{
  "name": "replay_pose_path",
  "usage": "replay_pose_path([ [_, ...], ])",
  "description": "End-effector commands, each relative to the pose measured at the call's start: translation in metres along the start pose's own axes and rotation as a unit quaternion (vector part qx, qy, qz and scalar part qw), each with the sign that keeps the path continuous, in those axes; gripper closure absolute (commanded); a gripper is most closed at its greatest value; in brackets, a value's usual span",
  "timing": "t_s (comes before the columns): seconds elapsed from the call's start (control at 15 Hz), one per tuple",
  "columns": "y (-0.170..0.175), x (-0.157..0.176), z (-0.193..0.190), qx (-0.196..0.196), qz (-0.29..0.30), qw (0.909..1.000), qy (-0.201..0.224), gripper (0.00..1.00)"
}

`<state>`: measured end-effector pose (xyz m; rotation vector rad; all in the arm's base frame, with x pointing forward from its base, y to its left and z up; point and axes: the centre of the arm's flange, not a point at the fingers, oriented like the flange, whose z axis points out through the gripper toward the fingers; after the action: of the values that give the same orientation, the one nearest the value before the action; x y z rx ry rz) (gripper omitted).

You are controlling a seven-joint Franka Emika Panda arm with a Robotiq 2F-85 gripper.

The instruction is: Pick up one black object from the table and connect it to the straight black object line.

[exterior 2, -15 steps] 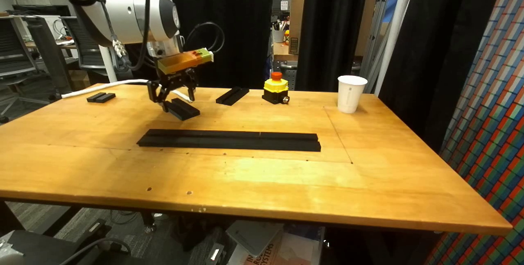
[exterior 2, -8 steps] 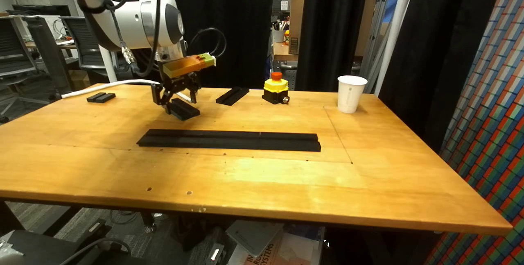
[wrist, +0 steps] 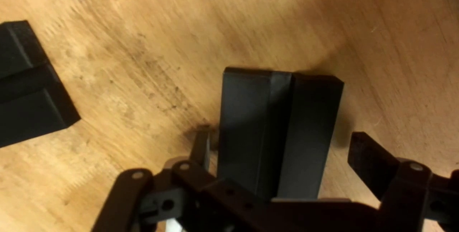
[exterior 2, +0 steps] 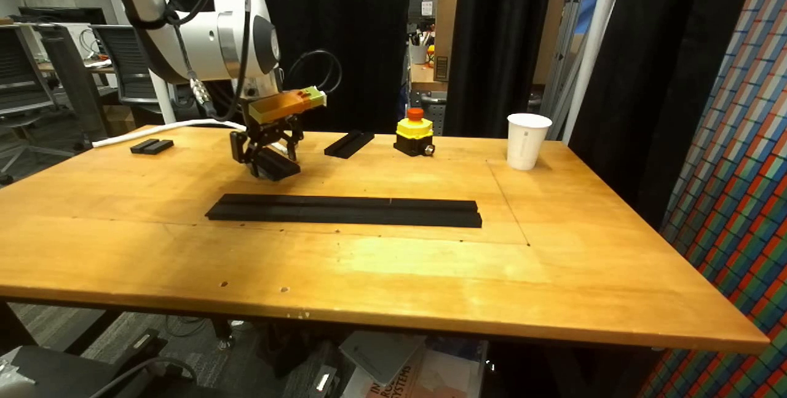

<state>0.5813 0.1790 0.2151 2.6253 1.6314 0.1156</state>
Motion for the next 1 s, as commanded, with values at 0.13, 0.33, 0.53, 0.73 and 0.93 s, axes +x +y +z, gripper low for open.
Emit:
replay_pose_path([
  [0.13, 0.008, 0.001, -0.003, 0.005, -0.003, 0.9998, 0.017, 0.25],
  [0.33, 0.008, 0.001, -0.005, 0.008, -0.003, 0.9998, 0.019, 0.51],
  [0.53, 0.008, 0.004, -0.011, 0.008, -0.008, 0.9998, 0.019, 0.53],
  [0.73, -0.002, 0.014, -0.02, 0.008, -0.027, 0.9993, 0.022, 0.53],
  [0.93, -0.024, 0.032, -0.033, 0.012, -0.061, 0.9972, 0.041, 0.53],
])
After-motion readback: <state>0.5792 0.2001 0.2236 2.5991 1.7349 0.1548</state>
